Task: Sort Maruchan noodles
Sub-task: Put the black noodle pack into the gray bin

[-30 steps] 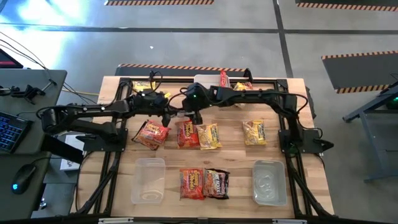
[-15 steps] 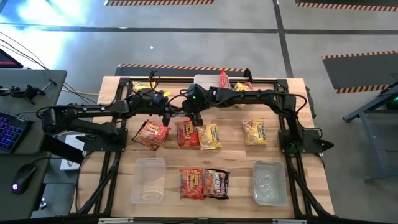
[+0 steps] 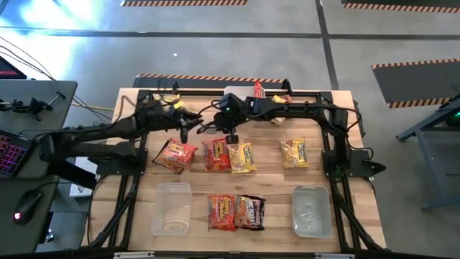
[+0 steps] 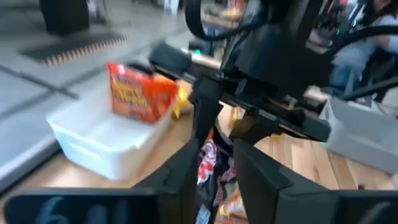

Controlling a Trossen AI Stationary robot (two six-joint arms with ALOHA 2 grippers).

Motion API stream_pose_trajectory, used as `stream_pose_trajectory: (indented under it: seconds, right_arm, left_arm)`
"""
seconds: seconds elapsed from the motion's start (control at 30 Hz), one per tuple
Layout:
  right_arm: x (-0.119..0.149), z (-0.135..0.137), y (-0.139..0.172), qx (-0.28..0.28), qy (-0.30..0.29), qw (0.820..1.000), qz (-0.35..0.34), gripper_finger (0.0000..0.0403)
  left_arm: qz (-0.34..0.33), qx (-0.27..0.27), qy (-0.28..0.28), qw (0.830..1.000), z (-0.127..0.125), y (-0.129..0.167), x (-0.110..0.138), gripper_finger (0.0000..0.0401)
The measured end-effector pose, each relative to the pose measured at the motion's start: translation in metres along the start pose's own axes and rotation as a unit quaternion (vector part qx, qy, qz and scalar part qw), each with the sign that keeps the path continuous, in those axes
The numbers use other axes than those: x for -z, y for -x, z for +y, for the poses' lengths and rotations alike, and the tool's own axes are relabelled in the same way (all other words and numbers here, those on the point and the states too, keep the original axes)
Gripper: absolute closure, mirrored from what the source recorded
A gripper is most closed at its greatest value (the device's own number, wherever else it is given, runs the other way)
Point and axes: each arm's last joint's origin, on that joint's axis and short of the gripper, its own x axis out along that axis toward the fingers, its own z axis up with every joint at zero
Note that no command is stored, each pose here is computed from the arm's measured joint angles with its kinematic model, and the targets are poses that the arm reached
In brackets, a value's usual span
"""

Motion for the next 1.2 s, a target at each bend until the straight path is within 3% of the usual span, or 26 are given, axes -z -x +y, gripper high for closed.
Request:
stream_pose_trajectory:
  seconds: [0.3,0.53,0.8,1.0,1.2]
  right_arm:
    - [-0.005,-0.005,0.058,-0.003,-0.025,1.0,0.006,0.0317]
    - [-0.02,-0.007,0.103,-0.028,-0.05,0.995,-0.084,0.0318]
    - [-0.046,0.003,0.107,-0.02,-0.038,0.982,-0.185,0.0318]
    - [-0.065,0.015,0.11,-0.016,-0.025,0.967,-0.252,0.0318]
    - [-0.075,0.021,0.098,-0.017,-0.021,0.958,-0.286,0.0318]
  left_arm:
    - [-0.119,0.038,0.01,0.992,-0.004,0.035,0.038,0.0268]
    - [-0.171,0.06,-0.012,0.983,-0.006,0.044,0.054,0.0268]
    - [-0.194,0.069,-0.042,0.978,-0.01,0.045,0.047,0.0252]
    - [-0.211,0.071,-0.048,0.974,-0.011,0.046,0.044,0.0211]
    - [-0.263,0.102,-0.061,0.957,-0.014,0.052,0.034,0.0171]
